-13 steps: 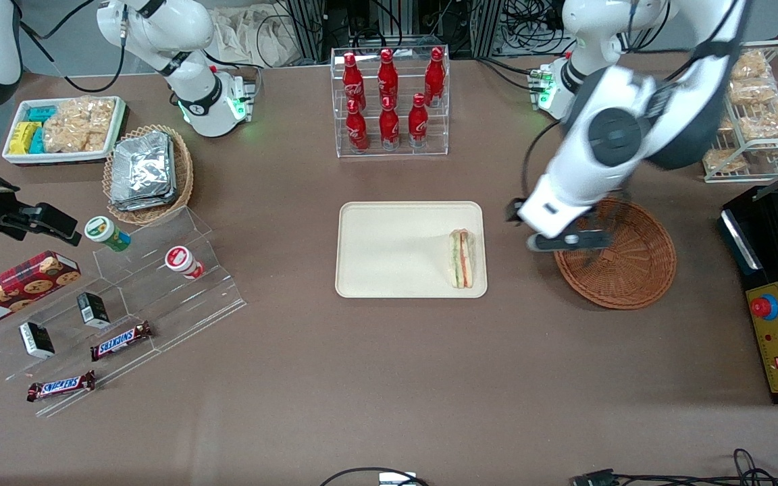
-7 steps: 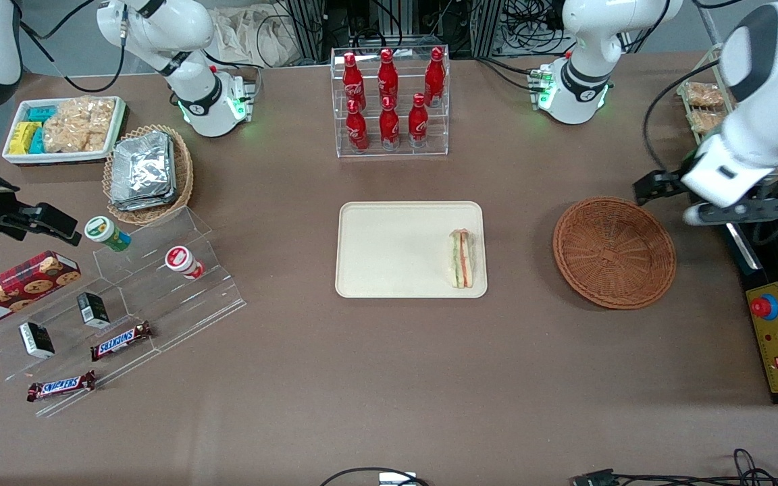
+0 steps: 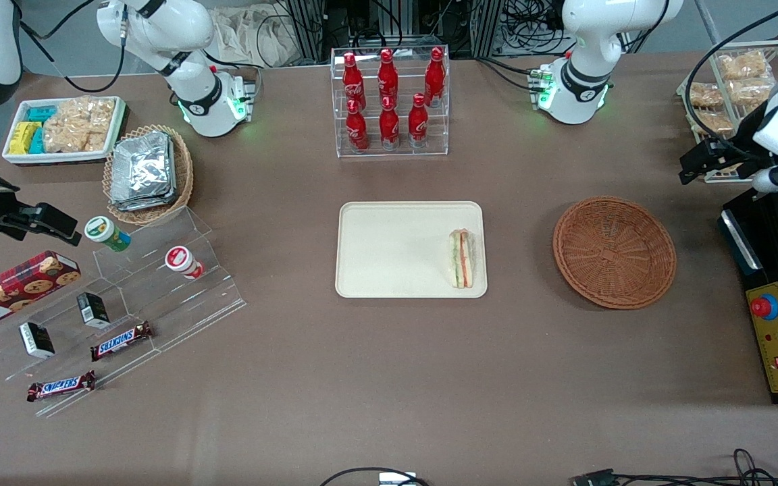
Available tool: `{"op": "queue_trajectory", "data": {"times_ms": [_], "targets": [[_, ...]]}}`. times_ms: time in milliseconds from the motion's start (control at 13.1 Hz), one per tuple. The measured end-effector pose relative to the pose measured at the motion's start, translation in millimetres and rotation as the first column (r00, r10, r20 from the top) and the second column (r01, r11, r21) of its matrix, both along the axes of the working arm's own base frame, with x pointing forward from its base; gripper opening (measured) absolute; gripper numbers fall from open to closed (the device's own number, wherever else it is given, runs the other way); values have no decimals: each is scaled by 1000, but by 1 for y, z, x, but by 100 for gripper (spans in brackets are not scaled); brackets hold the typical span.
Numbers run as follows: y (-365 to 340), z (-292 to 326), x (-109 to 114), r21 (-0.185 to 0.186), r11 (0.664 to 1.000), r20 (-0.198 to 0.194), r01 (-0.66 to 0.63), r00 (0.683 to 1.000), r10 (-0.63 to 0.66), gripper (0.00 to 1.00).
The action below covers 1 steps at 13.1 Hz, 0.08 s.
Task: Place sandwich from basket to tray
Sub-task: 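Raise the open left gripper away from the tray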
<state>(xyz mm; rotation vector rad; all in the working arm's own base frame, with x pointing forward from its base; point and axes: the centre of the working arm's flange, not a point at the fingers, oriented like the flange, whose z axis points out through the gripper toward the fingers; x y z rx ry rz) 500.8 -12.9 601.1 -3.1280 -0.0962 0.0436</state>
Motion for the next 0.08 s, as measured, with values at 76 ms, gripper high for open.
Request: {"op": "queue_trajectory", "data": {"times_ms": [76], "targets": [[-5,3,0,0,1000,6,9,1000,-9,100]]}}
